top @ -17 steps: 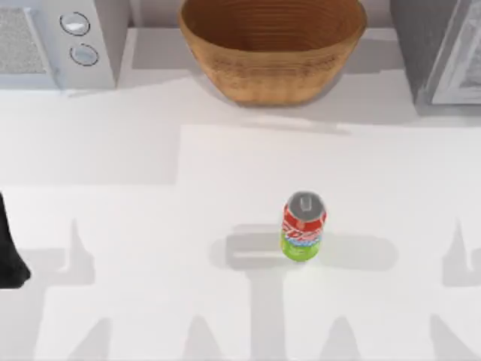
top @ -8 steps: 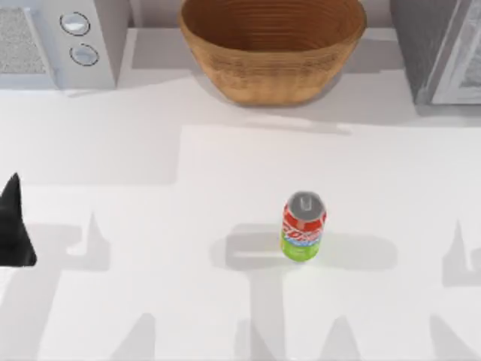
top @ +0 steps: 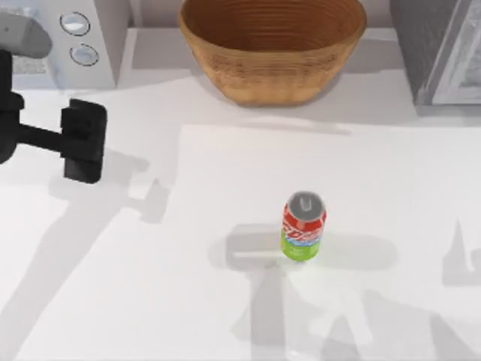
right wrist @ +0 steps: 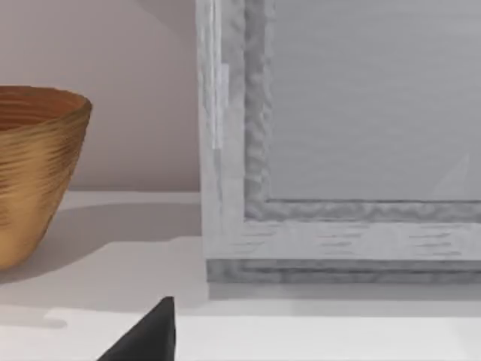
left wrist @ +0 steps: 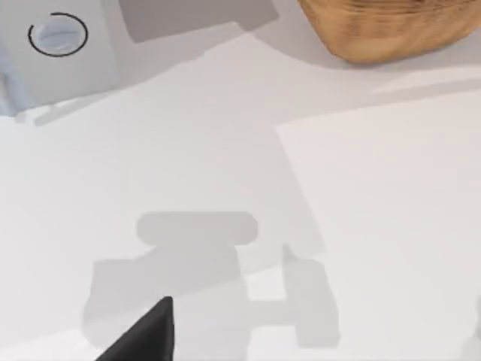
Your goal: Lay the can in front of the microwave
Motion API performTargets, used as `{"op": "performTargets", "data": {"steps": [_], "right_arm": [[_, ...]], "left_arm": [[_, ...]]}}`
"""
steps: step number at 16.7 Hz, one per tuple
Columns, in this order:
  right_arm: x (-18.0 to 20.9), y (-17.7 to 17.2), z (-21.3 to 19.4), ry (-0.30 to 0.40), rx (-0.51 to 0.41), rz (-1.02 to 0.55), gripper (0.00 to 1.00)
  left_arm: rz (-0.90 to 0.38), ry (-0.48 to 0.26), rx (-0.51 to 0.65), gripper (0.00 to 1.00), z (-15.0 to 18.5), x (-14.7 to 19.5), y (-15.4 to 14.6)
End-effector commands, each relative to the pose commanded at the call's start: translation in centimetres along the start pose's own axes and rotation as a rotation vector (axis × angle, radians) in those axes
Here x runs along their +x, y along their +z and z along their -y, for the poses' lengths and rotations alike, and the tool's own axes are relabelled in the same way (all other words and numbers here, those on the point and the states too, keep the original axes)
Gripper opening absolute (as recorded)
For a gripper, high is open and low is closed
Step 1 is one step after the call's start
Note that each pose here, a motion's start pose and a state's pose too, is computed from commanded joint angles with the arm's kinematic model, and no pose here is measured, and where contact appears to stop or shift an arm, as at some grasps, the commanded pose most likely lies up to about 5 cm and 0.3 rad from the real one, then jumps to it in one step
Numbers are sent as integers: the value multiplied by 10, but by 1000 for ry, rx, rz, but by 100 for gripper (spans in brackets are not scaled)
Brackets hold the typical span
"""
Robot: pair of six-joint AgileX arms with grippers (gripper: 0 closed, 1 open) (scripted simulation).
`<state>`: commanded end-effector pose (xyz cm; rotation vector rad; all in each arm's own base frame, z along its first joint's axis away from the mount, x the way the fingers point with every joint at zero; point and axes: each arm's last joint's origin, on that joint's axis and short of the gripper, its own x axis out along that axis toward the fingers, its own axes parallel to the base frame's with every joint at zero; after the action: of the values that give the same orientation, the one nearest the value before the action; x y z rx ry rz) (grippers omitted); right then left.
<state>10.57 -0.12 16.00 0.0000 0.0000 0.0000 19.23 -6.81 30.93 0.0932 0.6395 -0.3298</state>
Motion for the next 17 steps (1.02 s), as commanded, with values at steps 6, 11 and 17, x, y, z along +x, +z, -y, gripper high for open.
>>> {"op": "performTargets", "data": {"steps": [6, 11, 17], "right_arm": [[0, 0, 0, 0, 0, 0, 100], [0, 0, 0, 0, 0, 0, 100], [0, 0, 0, 0, 0, 0, 100]], "left_arm": [[-403, -137, 152, 100, 70, 85, 80], [-688, -192, 300, 100, 149, 162, 85], [-892, -205, 426, 100, 215, 215, 55]]}}
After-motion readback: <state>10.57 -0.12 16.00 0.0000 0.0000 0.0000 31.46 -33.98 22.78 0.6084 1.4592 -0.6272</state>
